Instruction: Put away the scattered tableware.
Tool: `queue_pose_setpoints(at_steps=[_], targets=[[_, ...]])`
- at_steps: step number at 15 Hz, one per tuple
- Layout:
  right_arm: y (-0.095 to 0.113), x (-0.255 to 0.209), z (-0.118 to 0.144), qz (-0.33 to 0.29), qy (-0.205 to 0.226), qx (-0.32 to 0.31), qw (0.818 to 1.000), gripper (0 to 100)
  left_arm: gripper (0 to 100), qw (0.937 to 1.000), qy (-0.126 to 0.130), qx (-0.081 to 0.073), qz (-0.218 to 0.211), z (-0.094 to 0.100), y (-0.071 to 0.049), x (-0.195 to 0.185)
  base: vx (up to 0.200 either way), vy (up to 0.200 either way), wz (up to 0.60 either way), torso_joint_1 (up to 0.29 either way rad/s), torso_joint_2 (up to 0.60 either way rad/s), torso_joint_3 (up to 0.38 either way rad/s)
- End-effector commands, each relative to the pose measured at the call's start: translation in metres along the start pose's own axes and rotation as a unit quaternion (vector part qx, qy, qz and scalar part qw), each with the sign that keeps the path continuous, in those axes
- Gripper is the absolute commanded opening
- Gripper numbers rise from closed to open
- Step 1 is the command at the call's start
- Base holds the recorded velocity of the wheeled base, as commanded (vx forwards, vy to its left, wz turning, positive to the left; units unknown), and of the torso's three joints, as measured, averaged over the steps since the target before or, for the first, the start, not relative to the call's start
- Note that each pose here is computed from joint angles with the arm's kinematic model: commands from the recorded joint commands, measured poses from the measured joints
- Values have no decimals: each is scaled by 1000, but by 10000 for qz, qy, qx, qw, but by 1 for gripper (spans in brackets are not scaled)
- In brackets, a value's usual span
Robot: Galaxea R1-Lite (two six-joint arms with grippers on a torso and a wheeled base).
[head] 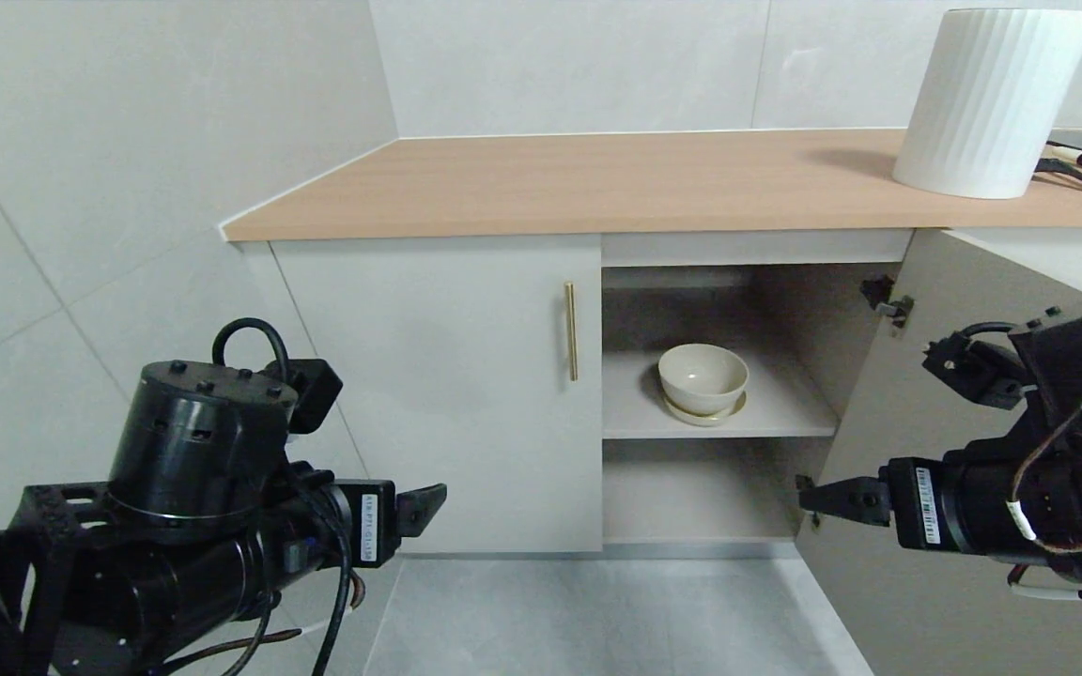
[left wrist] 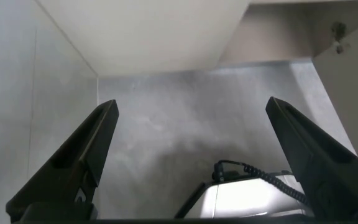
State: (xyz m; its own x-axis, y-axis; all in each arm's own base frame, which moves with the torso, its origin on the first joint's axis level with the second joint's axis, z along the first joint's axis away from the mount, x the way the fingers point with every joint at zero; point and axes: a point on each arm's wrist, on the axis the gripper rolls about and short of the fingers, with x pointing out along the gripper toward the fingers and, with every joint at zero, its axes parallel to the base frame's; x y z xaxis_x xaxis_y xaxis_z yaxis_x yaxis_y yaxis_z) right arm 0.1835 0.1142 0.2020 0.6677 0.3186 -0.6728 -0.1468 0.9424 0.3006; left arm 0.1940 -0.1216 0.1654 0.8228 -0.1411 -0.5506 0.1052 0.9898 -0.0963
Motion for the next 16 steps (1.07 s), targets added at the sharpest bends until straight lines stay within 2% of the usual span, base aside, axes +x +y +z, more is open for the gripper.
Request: queue_pose_setpoints(at_steps=[1,7,16], targets=[[1,1,-1,9,33,-22,10000,100,100,10000,0,3,13,0,0,1,-200,0,0,2,2,7],[0,6,-4,-32,124,-39,9999,100,100,10000,4,5,22,0,0,1,-200,0,0,-1,3,2],[-3,-2,-6,-51,36,-51,10000,100,100,10000,10,11,49,-1,1,1,0,0,0,0,0,0]])
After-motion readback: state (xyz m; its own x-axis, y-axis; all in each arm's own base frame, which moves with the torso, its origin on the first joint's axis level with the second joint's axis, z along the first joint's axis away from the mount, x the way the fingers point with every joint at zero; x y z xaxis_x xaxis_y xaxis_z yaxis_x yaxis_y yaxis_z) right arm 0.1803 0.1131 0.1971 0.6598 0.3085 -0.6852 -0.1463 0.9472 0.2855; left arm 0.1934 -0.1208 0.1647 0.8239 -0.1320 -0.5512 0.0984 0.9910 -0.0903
